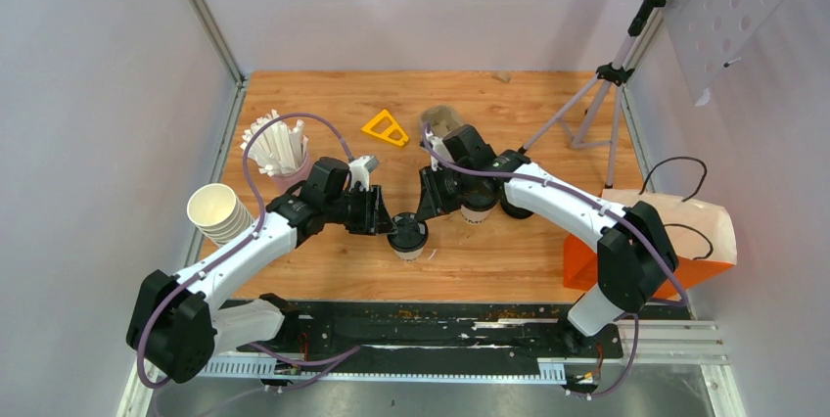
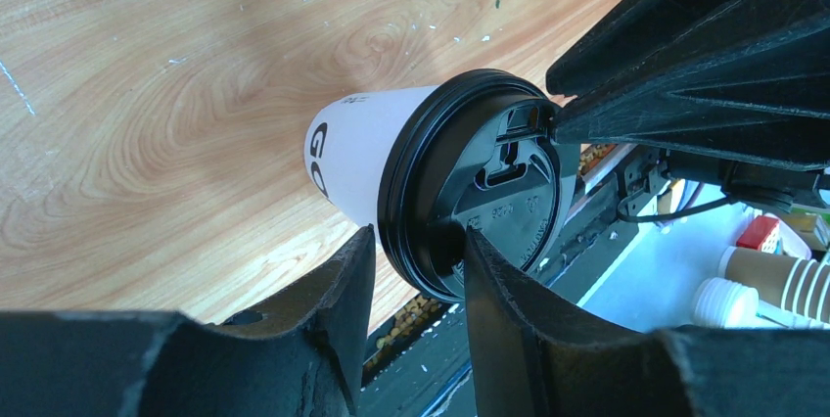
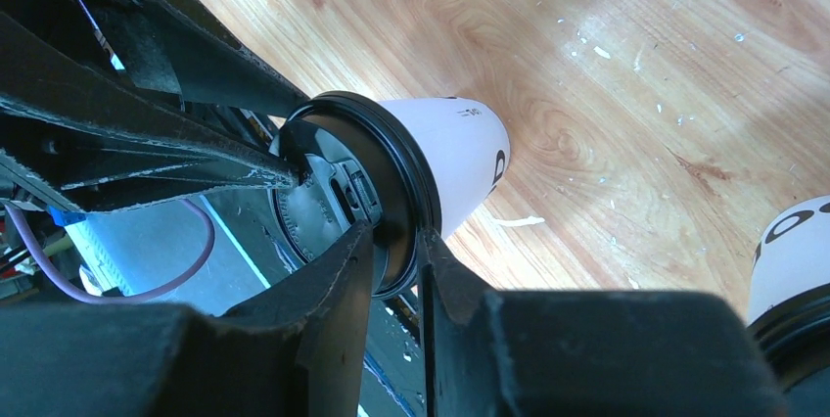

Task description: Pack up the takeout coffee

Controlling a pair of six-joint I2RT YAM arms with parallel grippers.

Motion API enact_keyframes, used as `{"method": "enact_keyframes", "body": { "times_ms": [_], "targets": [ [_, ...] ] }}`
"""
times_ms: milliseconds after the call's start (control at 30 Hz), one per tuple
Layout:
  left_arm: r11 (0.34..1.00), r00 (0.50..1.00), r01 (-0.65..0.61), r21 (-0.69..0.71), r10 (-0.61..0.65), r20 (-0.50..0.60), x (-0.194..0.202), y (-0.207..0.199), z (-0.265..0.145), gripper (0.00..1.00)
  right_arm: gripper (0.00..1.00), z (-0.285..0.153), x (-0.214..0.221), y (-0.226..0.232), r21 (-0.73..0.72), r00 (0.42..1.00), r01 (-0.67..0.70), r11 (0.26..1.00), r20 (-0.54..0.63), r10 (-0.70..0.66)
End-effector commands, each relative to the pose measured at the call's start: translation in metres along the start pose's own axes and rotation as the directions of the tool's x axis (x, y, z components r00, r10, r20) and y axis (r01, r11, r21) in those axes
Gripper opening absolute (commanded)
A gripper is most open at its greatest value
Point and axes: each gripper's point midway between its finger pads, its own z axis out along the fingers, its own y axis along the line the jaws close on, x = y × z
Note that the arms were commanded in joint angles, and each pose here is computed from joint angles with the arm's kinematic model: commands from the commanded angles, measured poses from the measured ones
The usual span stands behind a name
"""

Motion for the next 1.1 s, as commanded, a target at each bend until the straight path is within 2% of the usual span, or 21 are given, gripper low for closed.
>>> {"method": "enact_keyframes", "body": {
  "times_ms": [0, 133, 1067],
  "targets": [
    [0.999, 1.0, -0.023, -0.024, 0.023, -0.009, -0.001, 0.006, 0.0, 0.45, 0.22, -0.001, -0.011, 0.004, -0.019, 0.999, 0.033, 0.999, 0.03, -0.033],
    [0.999, 1.0, -0.022, -0.035, 0.021, -0.017, 0.002, 0.009, 0.001, 0.45, 0.19, 0.001, -0.005, -0.002, -0.003, 0.999, 0.031, 1.0, 0.02, -0.031],
    [0.984, 0.991, 0.005, -0.176, -0.029, -0.131, 0.033, 0.047, 0.012, 0.44, 0.17, 0.025, 0.042, -0.066, 0.101, 0.999, -0.016, 0.995, -0.042, 0.021]
  ]
}}
